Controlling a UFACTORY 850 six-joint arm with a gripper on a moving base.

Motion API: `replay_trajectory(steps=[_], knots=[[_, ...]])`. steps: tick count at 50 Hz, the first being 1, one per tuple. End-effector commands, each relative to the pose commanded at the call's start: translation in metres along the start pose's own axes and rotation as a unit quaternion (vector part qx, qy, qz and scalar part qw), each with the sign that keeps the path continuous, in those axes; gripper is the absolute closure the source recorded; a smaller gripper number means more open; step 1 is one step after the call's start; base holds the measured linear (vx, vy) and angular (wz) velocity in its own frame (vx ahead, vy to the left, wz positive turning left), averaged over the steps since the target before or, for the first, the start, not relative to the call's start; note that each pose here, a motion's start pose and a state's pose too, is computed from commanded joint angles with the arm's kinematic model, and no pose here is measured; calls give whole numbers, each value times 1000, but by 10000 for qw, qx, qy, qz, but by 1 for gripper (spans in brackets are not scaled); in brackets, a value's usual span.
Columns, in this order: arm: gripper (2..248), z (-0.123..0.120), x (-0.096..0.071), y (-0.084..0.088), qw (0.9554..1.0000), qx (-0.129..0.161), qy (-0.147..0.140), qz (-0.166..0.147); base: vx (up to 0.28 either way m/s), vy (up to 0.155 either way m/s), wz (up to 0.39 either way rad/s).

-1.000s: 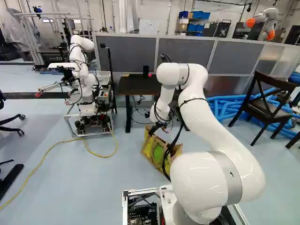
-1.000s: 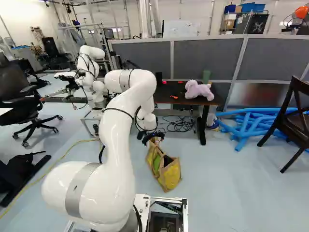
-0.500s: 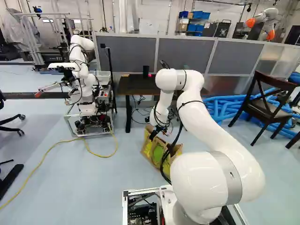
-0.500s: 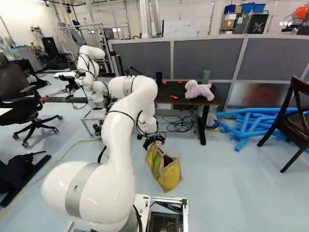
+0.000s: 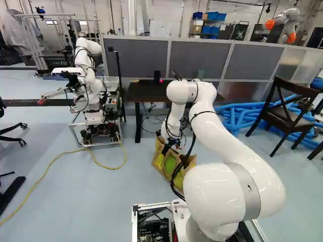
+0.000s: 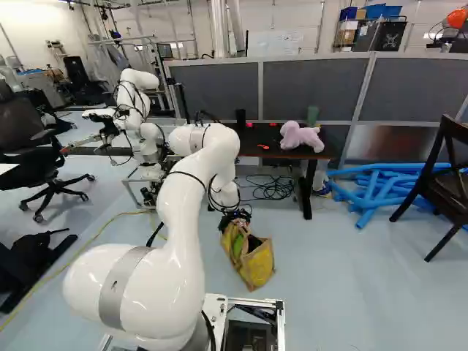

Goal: Pick up the bag on the ground and place it on the table

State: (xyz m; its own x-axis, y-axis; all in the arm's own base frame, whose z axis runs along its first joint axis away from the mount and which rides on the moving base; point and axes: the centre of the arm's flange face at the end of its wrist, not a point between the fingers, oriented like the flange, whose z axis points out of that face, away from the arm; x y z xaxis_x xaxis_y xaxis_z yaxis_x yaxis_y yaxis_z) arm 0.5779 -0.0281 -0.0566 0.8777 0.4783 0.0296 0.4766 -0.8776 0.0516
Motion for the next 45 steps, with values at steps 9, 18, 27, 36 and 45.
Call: replay_trajectory(steps=[9,18,27,36,45], knots=[[3,14,-2,0,9999,7,-133,-51,0,0,0],[3,27,-4,-1,9996,10,-264,-102,0,0,0],[3,41,-7,-1,9991,12,-394,-153,0,0,0],[3,54,-9,-2,9985,10,-517,-203,0,0,0],[3,68,-13,10,9985,-7,-539,-115,0,0,0]])
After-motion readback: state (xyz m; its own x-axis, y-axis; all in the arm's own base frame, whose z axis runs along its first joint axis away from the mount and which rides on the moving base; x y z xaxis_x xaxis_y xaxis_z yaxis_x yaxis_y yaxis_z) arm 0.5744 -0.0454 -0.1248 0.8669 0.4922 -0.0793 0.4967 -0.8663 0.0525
